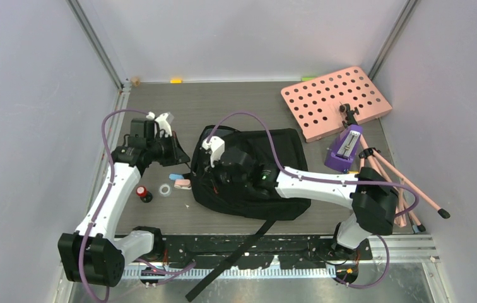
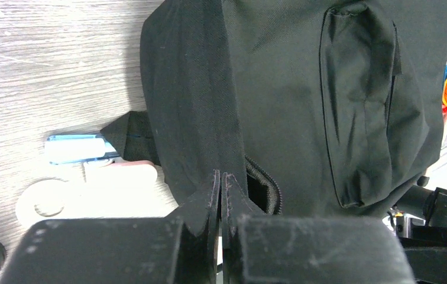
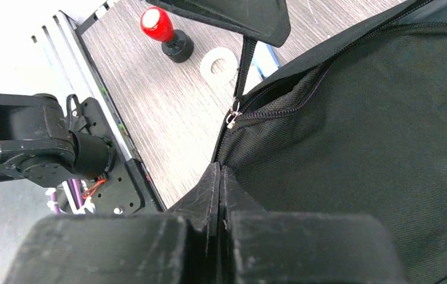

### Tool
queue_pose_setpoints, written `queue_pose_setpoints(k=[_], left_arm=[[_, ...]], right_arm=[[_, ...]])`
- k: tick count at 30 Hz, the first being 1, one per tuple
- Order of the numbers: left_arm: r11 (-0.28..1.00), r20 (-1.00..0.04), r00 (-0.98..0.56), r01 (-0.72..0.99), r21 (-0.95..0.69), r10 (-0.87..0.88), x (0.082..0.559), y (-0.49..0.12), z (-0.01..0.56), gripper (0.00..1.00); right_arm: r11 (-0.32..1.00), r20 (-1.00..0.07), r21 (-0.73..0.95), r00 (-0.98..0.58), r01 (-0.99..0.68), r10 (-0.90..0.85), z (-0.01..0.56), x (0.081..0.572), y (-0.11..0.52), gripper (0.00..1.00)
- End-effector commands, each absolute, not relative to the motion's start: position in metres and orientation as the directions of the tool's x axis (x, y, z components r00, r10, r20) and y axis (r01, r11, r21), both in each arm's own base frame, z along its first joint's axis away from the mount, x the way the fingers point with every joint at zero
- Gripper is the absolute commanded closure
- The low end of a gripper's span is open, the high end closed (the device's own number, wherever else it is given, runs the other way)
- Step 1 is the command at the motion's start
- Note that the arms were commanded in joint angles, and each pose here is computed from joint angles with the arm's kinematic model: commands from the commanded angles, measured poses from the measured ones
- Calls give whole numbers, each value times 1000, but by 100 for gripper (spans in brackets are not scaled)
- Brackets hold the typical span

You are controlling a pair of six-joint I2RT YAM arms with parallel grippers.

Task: Pack the student bag
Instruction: Zip the student bag at the center of the board.

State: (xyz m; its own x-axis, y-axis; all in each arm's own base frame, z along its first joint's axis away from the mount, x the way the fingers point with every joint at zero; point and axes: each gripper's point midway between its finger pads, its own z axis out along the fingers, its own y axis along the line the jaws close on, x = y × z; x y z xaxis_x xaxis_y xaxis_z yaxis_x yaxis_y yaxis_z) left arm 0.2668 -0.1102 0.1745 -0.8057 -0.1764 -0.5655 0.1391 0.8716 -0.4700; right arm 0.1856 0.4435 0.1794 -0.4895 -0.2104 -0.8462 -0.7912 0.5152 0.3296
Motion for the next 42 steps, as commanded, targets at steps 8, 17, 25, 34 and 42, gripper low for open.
queue_pose_setpoints(k=[8, 17, 25, 34, 42], left_arm=[[815, -657, -723, 239, -528, -214, 294, -125, 215, 100], [801, -635, -747, 251, -543, -196, 291, -129, 201, 100], [796, -633, -751, 263, -545, -185, 290, -130, 200, 100], [860, -644, -736, 177, -479, -208, 305, -113, 202, 100], [897, -674, -706, 127, -423, -217, 322, -99, 211, 100]], right_arm=[[494, -865, 253, -423, -832, -271, 174, 165, 442, 87], [485, -874, 265, -420, -833, -244, 177, 167, 450, 54], [526, -874, 213, -401, -823, -274, 160, 180, 461, 56], [506, -895, 85, -289, -858, -340, 171, 158, 457, 99], [460, -881, 88, -285, -884, -378, 170, 123, 445, 100]])
